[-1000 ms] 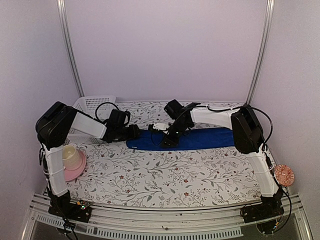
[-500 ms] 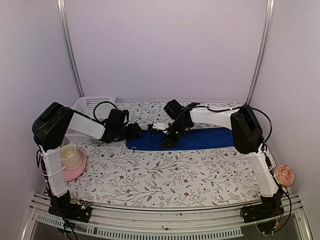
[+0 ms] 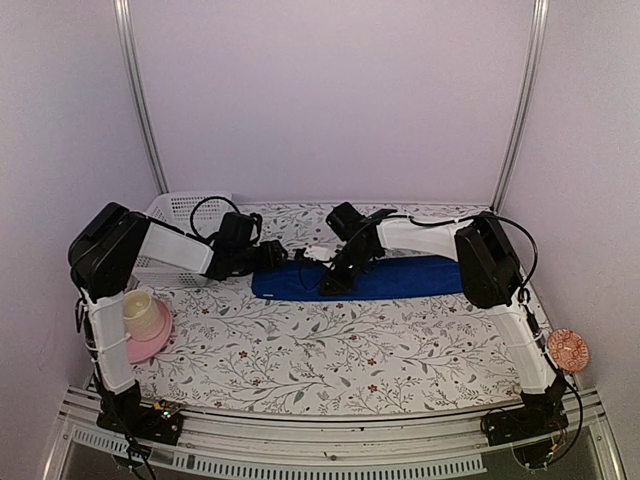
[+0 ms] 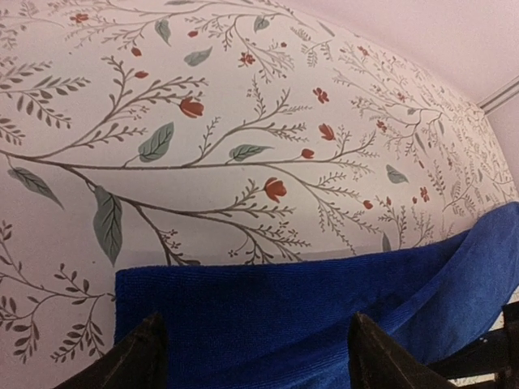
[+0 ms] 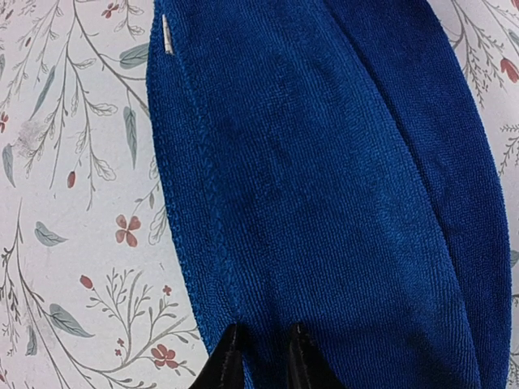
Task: Roll the towels
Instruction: Smooth out the towel at the center of the board.
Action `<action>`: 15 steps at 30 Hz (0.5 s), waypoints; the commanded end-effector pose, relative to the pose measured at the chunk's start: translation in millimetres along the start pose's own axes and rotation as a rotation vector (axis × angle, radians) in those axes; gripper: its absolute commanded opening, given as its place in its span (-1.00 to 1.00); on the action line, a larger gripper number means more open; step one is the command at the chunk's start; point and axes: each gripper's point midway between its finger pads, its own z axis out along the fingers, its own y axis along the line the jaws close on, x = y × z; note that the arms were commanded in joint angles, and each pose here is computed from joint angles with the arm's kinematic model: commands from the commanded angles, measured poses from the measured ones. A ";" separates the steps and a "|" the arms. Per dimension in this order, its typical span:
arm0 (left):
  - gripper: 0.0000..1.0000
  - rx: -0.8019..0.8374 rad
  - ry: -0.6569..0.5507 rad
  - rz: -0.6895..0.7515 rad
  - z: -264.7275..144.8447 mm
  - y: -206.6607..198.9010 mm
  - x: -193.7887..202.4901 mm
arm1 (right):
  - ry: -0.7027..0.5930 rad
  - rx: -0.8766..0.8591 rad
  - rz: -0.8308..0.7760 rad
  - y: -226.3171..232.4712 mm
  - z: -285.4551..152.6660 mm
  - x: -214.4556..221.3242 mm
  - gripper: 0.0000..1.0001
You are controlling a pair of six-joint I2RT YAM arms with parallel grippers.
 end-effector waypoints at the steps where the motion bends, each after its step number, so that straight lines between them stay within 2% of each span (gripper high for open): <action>1: 0.53 -0.008 0.036 0.024 17.3 3.1 15.4 | -0.020 -0.017 0.009 0.6 6.0 -4.7 -0.73; 4: 0.52 -0.032 0.050 0.026 23.4 10.1 22.9 | -0.017 -0.030 0.007 3.1 6.6 -2.8 -0.90; 15: 0.52 -0.088 0.058 0.019 26.1 25.1 23.9 | -0.032 -0.120 -0.063 24.9 -9.0 -5.6 -0.95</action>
